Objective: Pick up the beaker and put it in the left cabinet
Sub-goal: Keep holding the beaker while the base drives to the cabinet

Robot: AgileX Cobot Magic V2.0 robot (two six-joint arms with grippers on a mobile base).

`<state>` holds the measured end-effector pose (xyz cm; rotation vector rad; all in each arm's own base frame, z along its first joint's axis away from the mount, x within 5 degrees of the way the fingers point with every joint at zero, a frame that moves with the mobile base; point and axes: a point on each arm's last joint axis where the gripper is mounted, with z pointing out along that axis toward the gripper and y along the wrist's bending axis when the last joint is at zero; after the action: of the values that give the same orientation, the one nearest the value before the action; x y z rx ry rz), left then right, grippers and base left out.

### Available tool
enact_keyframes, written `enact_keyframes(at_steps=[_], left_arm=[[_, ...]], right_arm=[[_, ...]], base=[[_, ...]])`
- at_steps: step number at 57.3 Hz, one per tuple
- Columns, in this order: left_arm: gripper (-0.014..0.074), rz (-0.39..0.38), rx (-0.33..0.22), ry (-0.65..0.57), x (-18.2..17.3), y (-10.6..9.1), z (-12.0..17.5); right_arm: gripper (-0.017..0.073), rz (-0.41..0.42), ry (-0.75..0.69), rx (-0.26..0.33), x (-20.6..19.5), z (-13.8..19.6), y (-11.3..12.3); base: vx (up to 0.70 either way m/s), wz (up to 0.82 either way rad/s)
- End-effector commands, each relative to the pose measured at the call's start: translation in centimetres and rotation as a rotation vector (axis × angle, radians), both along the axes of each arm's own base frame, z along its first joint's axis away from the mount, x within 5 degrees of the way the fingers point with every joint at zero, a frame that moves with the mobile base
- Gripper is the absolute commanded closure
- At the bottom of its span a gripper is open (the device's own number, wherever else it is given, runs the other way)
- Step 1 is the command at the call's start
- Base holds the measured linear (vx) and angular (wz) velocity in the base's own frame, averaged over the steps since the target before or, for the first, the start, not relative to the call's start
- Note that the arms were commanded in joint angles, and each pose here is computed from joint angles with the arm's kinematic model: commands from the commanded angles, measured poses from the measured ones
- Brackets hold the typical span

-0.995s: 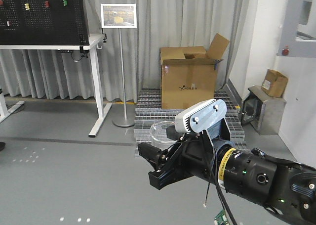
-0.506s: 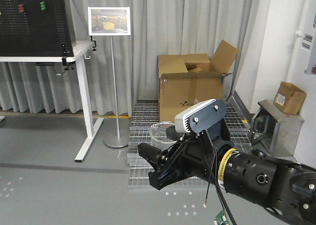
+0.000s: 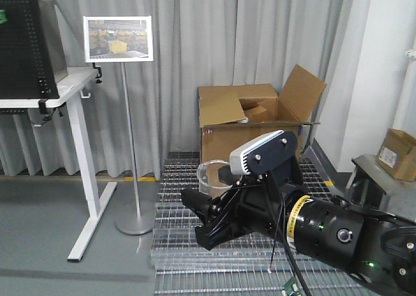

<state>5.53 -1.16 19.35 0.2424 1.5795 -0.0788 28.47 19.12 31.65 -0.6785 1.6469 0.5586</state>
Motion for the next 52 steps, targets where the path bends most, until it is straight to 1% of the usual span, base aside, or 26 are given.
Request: enact_keyframes(at_steps=[1, 16, 29, 41, 52], left_arm=[[0.06, -0.001, -0.033, -0.123, -0.23, 0.06, 1.77], [0.06, -0.001, -0.033, -0.123, -0.23, 0.06, 1.77], [0.06, -0.001, -0.033, -0.123, -0.23, 0.06, 1.77], [0.06, -0.001, -0.033, -0.123, -0.23, 0.06, 1.77], [0.06, -0.001, -0.033, -0.123, -0.23, 0.06, 1.77]], right_arm=[[0.0404, 0.033, -0.076, 0.079, -0.67, 2.68, -0.05], [0.0404, 0.033, -0.076, 0.079, -0.67, 2.68, -0.06], [0.0404, 0.033, -0.076, 0.079, -0.67, 2.68, -0.06], [0.0404, 0.033, -0.076, 0.079, -0.67, 2.68, -0.06], [0.0404, 0.033, -0.076, 0.079, -0.67, 2.68, -0.06]], base=[[0.59, -0.01], [0.56, -0.04], [0.47, -0.2], [0.38, -0.37], [0.29, -0.57]])
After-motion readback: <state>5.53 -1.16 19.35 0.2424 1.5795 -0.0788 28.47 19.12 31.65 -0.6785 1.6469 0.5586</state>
